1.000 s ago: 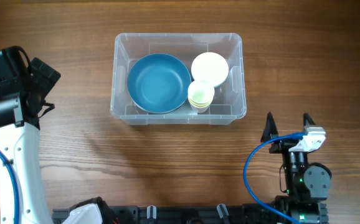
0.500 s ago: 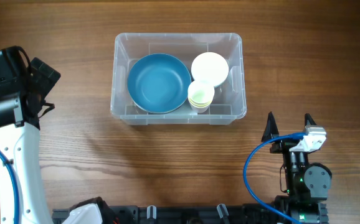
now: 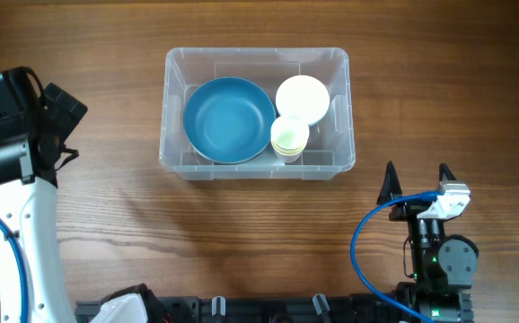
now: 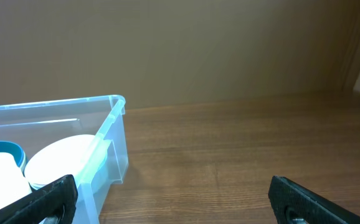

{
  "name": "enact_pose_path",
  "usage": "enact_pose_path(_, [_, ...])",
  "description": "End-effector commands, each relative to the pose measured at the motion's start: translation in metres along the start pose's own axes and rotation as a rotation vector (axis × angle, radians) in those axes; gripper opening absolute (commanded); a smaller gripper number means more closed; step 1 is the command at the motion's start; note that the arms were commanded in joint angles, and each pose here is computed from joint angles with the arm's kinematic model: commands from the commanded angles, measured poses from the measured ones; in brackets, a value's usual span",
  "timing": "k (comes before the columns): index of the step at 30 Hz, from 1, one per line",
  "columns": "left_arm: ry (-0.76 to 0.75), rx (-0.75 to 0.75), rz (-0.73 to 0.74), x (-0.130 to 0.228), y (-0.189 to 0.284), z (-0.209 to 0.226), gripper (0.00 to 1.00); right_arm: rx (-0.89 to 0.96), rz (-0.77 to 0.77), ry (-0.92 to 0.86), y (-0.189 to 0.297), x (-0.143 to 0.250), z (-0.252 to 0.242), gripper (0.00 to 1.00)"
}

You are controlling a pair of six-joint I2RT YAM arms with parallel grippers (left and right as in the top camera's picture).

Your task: Pack container

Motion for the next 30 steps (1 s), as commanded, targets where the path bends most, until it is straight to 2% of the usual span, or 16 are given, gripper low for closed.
enact_pose_path(1, [0.027, 0.095, -0.099, -0.013, 0.046, 0.001, 1.00, -0.011, -0.009, 0.008, 0.000, 0.000, 0.001, 0.99])
enact_pose_path(8, [0.101, 0.348, -0.368, -0.022, 0.171, 0.028, 1.00, -0.011, -0.009, 0.008, 0.000, 0.000, 0.001, 1.00])
enact_pose_path(13, [0.129, 0.621, -0.549, 0.003, 0.266, 0.065, 1.00, -0.011, -0.009, 0.008, 0.000, 0.000, 0.001, 0.99])
enact_pose_path(17, [0.137, 0.773, -0.609, 0.020, 0.303, 0.091, 1.00, -0.011, -0.009, 0.007, 0.000, 0.000, 0.001, 1.00])
enact_pose_path(24, [0.098, 0.830, -0.551, 0.052, 0.306, 0.127, 1.00, -0.011, -0.009, 0.008, 0.000, 0.000, 0.001, 0.99])
enact_pose_path(30, [0.079, 0.754, -0.507, 0.061, 0.288, 0.133, 1.00, -0.011, -0.009, 0.007, 0.000, 0.000, 0.001, 1.00])
Point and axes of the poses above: each gripper's point midway between its finger pads, its own y axis back along the fingers, its own z axis along the line the jaws close on, x = y × z, the point moved 3 cm from there along y, back along the fingers, and after that the axes turned 8 degrees about y, right-handed, at the moved point
